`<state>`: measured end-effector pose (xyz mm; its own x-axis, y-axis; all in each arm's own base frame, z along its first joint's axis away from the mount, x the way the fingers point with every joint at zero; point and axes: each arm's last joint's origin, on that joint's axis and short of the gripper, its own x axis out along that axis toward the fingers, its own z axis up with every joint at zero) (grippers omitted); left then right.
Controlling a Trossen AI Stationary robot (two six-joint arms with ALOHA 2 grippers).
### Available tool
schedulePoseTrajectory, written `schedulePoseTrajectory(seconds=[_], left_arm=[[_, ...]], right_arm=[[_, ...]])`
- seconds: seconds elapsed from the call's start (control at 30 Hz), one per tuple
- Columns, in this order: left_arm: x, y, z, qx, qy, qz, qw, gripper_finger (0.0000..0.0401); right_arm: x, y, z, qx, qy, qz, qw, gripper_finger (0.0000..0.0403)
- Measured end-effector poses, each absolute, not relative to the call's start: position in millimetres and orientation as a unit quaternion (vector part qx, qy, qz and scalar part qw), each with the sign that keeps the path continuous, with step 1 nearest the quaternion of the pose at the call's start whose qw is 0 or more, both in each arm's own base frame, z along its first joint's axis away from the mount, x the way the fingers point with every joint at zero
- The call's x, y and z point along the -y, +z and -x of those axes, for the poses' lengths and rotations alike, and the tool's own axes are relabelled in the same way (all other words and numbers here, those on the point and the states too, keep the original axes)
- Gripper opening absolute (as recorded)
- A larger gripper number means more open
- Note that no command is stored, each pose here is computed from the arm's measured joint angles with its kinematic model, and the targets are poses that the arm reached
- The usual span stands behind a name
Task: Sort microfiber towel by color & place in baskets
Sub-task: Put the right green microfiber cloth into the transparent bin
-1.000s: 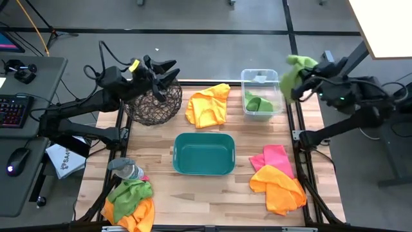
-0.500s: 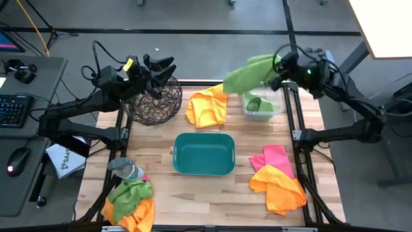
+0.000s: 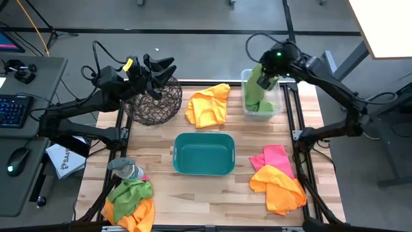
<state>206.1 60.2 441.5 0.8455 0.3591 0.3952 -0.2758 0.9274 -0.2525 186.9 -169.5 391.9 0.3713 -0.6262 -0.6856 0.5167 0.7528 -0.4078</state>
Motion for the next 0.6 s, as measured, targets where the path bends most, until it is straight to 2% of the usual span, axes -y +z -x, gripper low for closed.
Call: schedulePoseTrajectory(seconds=[0.1,0.37,0.6], left_arm=[[-60.2,441.7,-206.1,0.223,0.166,0.093,0.956,0.0186],[-60.7,441.5,-205.9,0.224,0.175,0.094,0.954,0.0186],[-60.8,441.6,-205.9,0.224,0.176,0.095,0.954,0.0186]], right_arm=[[173.5,381.1,-185.8,-0.489,-0.327,0.056,0.807,0.0],[193.7,351.5,-194.9,-0.528,-0.222,-0.017,0.819,0.0],[224.9,306.2,-204.2,-0.606,-0.145,-0.05,0.781,0.0]])
